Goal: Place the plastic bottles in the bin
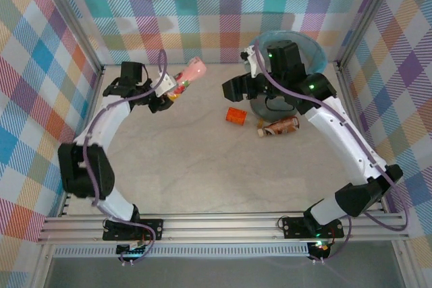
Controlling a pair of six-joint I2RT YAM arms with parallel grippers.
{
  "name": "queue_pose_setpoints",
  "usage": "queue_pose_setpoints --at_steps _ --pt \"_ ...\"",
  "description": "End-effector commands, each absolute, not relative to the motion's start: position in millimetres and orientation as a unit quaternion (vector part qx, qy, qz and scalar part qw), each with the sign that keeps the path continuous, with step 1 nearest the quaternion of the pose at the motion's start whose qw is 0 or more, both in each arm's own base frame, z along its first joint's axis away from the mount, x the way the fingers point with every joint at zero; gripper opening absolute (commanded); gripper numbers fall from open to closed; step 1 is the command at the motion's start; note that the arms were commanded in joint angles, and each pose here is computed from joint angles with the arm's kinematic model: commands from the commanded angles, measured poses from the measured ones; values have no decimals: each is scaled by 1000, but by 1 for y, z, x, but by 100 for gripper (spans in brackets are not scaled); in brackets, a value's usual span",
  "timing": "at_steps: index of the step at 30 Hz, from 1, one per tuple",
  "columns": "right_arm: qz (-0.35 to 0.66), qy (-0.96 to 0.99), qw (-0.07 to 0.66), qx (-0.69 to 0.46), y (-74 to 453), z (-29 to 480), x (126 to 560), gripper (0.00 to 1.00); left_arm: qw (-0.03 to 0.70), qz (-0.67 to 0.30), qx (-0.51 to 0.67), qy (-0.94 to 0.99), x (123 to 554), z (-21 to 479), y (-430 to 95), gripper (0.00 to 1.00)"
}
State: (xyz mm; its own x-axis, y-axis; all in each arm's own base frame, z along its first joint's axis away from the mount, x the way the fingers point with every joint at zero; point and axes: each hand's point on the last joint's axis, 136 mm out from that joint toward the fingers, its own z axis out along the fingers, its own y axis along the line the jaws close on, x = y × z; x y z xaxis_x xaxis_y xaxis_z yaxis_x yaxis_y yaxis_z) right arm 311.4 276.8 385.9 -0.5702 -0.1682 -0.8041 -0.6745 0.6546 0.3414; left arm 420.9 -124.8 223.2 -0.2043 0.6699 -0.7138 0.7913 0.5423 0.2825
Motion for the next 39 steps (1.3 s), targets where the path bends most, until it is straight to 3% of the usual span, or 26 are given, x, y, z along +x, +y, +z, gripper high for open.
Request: queue_pose_setpoints --at_steps 1,7,10,16,23,29,39 --pt "354 804 415 -238 270 424 300 79 480 -145 458 734 387 274 -176 15" --pt "387 766 452 -244 259 453 271 81 552 -190 401 706 335 326 -210 0" --pt "392 753 468 -244 248 458 255 82 566 -220 353 712 317 335 -211 0" --pt "400 743 481 -237 234 453 233 85 560 -275 372 687 260 342 -225 0" --pt "464 719 447 -262 247 455 211 87 552 -344 407 642 202 351 -232 0" --pt "527 683 408 -300 268 467 197 91 538 -355 415 643 190 350 -231 0" --pt "536 672 406 -310 282 470 201 96 517 -373 434 637 181 345 -238 0"
